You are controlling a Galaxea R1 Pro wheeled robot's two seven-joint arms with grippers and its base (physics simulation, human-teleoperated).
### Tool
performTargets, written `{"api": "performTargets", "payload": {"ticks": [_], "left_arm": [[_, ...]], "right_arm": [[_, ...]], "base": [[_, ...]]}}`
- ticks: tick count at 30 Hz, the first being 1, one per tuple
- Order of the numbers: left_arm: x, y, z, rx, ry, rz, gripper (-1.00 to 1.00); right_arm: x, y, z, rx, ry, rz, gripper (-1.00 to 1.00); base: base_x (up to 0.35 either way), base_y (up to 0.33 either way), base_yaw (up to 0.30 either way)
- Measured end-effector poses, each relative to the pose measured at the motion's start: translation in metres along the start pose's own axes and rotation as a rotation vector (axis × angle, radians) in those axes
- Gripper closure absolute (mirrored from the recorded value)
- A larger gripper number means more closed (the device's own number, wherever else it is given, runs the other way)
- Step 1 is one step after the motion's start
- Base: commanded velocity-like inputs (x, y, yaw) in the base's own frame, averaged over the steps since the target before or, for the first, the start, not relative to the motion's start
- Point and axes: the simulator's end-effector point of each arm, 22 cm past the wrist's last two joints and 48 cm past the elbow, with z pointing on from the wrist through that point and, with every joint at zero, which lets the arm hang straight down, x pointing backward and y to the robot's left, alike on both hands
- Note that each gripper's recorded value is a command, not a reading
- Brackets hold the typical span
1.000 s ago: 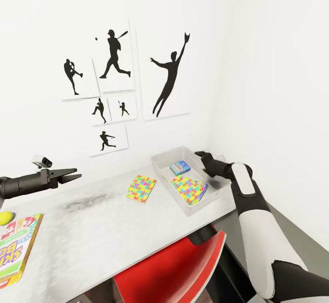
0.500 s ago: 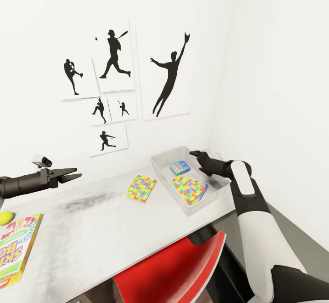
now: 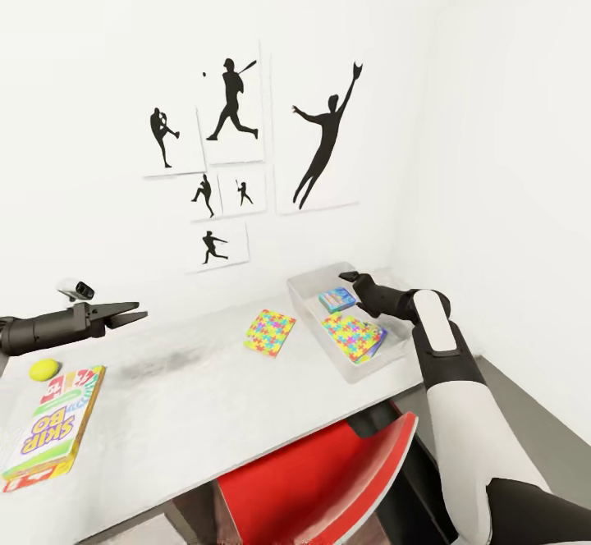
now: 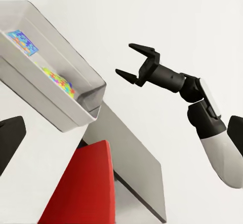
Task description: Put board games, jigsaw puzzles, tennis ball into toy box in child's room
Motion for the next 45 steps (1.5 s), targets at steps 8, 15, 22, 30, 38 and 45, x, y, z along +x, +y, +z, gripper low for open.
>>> {"api": "performTargets", "payload": {"ticks": [8, 15, 22, 30, 38, 45], "left_arm": [[-0.002, -0.007, 0.0, 0.004, 0.001, 0.02, -1.0], [-0.004, -0.01, 0.0, 0.006, -0.001, 0.027, -1.0], [-0.005, -0.013, -0.001, 0.007, -0.004, 0.032, -1.0], [-0.007, -0.016, -0.003, 0.007, -0.007, 0.037, -1.0], [-0.007, -0.016, -0.005, 0.004, -0.007, 0.039, -1.0], [-0.007, -0.012, -0.009, -0.011, -0.005, 0.035, -1.0]], "right_arm": [[-0.001, 0.003, -0.002, -0.003, -0.002, -0.003, -1.0], [-0.001, 0.005, -0.004, -0.004, -0.006, -0.005, -1.0], [-0.001, 0.007, -0.005, -0.007, -0.005, -0.005, -1.0], [-0.001, 0.01, -0.006, -0.008, -0.005, -0.008, -1.0], [-0.001, 0.011, -0.007, -0.008, -0.006, -0.009, -1.0], [0.003, 0.02, -0.006, -0.015, 0.003, -0.05, -1.0]], "base": [[-0.13, 0.0, 0.265], [-0.015, 0.0, 0.267], [-0.001, 0.0, 0.267], [0.0, 0.0, 0.269], [0.0, 0.0, 0.236], [-0.002, 0.0, 0.031]]}}
